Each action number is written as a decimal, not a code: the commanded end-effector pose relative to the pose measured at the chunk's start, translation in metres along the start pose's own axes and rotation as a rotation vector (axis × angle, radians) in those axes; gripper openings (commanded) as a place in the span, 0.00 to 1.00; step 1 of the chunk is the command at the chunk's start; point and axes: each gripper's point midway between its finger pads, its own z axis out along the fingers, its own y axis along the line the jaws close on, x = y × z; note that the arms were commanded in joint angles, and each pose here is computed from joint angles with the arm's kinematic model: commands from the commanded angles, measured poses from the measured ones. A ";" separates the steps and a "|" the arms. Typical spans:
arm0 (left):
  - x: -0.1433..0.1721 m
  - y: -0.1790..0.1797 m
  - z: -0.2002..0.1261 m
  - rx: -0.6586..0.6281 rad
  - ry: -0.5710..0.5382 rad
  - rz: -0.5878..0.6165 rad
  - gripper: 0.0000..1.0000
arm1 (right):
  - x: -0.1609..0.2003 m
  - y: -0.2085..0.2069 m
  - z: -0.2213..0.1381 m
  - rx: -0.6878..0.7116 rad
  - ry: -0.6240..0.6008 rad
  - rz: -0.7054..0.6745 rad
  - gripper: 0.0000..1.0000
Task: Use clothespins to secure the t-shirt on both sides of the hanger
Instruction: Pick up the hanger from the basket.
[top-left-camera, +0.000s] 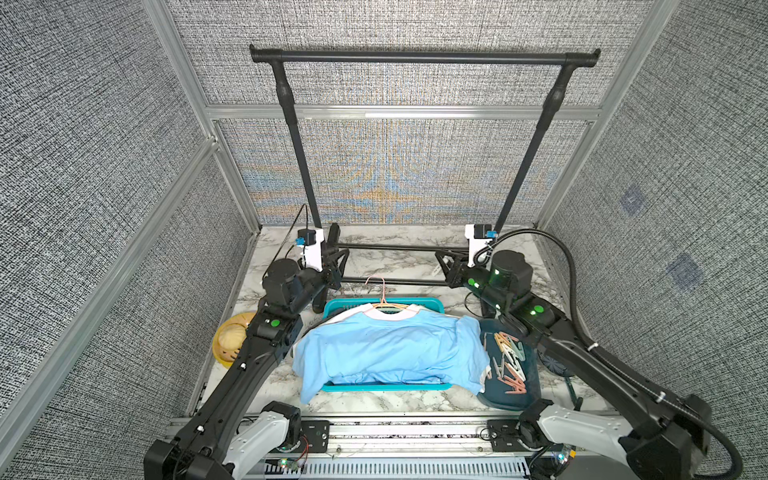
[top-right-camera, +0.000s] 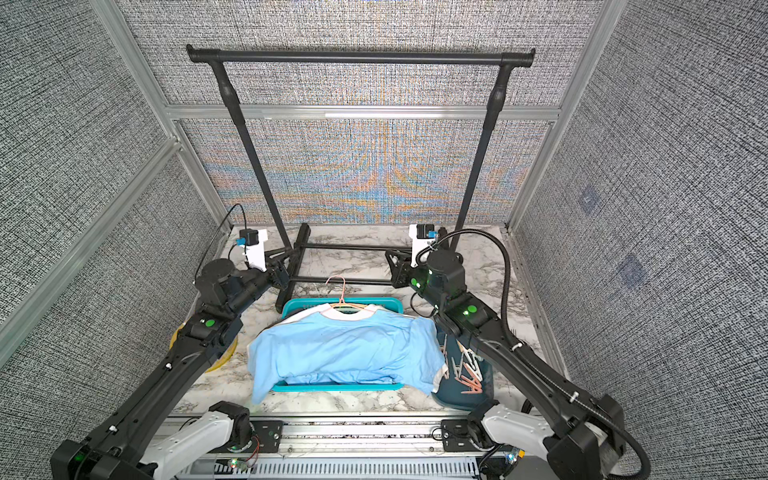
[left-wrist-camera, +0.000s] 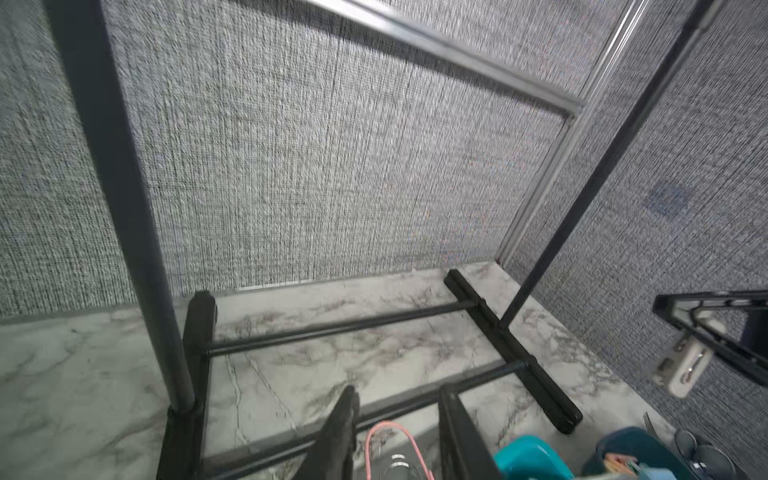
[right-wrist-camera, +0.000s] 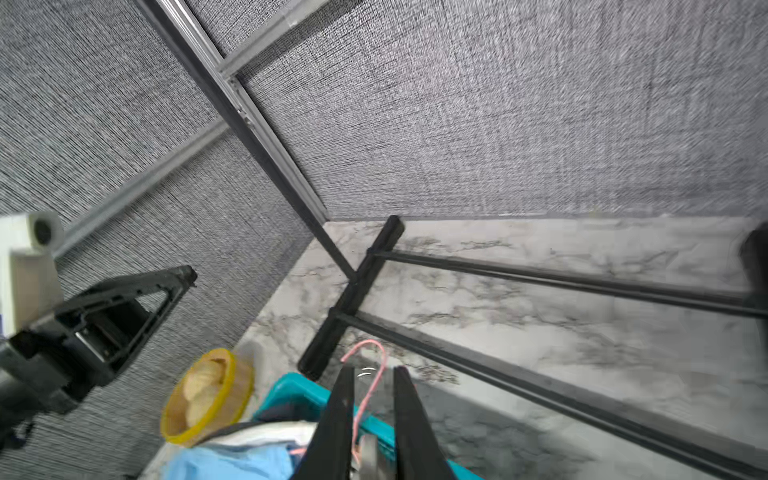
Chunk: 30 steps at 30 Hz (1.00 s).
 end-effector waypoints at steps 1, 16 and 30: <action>0.043 -0.001 0.001 -0.023 0.248 -0.083 0.30 | 0.020 -0.023 -0.012 0.099 0.058 -0.209 0.00; 0.148 -0.035 0.006 -0.239 0.776 -0.260 0.29 | 0.073 -0.078 -0.013 0.160 0.074 -0.199 0.00; 0.175 -0.041 0.057 -0.324 0.912 -0.157 0.29 | 0.070 -0.104 -0.022 0.240 0.003 -0.254 0.00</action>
